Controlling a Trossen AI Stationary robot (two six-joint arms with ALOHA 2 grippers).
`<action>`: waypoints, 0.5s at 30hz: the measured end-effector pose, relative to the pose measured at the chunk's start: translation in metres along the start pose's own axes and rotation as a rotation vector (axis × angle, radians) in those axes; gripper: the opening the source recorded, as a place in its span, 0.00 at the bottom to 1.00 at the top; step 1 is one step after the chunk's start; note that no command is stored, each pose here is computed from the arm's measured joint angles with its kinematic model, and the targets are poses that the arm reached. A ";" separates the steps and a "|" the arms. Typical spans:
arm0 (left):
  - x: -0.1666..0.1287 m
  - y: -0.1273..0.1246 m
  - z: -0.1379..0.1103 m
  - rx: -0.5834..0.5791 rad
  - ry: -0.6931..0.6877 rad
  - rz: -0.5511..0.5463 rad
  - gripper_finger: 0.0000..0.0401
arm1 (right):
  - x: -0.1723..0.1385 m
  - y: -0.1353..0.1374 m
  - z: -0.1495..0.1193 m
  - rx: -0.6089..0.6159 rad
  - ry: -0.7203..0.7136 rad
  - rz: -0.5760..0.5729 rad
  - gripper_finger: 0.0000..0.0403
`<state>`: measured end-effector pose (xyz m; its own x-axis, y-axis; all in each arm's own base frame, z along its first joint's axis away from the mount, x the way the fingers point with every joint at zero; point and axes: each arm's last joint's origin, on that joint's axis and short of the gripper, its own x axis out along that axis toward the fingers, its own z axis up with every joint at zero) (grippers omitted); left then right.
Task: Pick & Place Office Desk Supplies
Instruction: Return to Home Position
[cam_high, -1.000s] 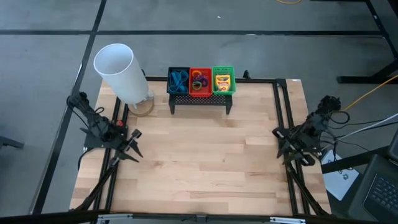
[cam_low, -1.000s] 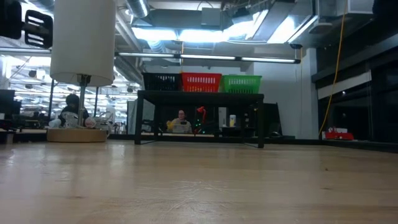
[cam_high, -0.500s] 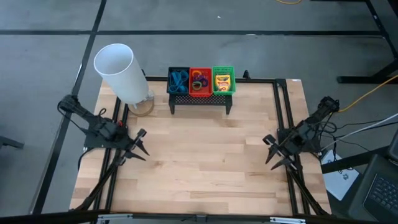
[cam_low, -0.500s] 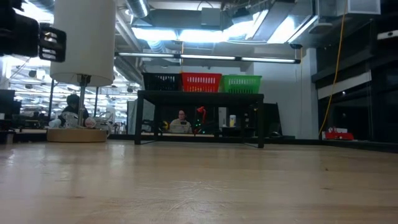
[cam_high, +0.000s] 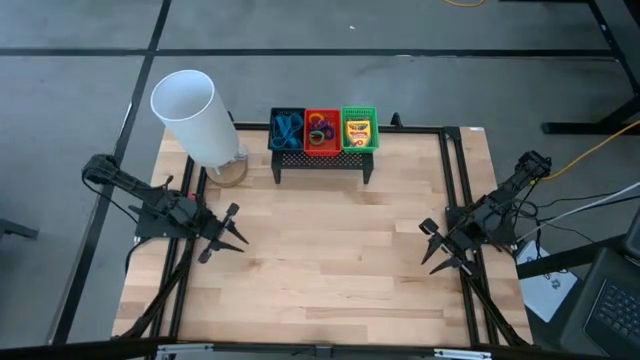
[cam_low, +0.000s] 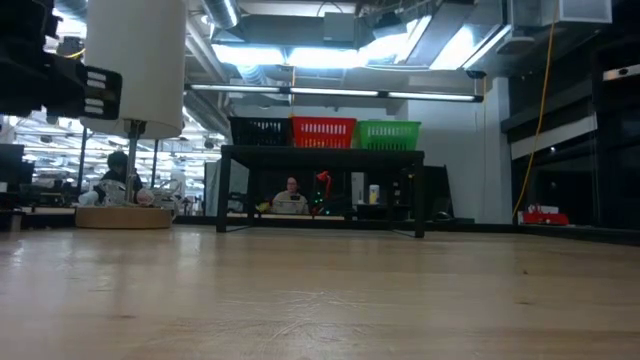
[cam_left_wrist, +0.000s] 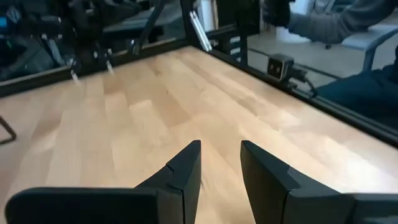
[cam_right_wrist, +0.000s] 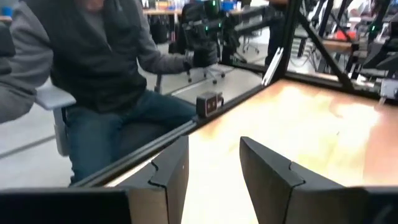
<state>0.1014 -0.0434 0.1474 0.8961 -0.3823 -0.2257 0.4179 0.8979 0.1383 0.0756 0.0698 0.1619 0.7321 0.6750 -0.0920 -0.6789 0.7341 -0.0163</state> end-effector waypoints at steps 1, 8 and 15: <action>0.001 0.000 -0.001 0.000 0.014 0.001 0.28 | 0.001 0.000 -0.001 -0.001 0.015 0.000 0.36; 0.006 0.000 -0.009 -0.049 0.110 -0.004 0.28 | 0.005 0.000 -0.007 -0.039 0.088 0.001 0.36; 0.008 -0.001 -0.012 -0.009 0.147 -0.010 0.28 | 0.006 0.000 -0.008 -0.155 0.096 0.007 0.36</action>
<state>0.1068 -0.0447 0.1334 0.8600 -0.3557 -0.3658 0.4247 0.8964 0.1268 0.0795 0.0734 0.1537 0.7236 0.6645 -0.1869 -0.6900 0.7040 -0.1681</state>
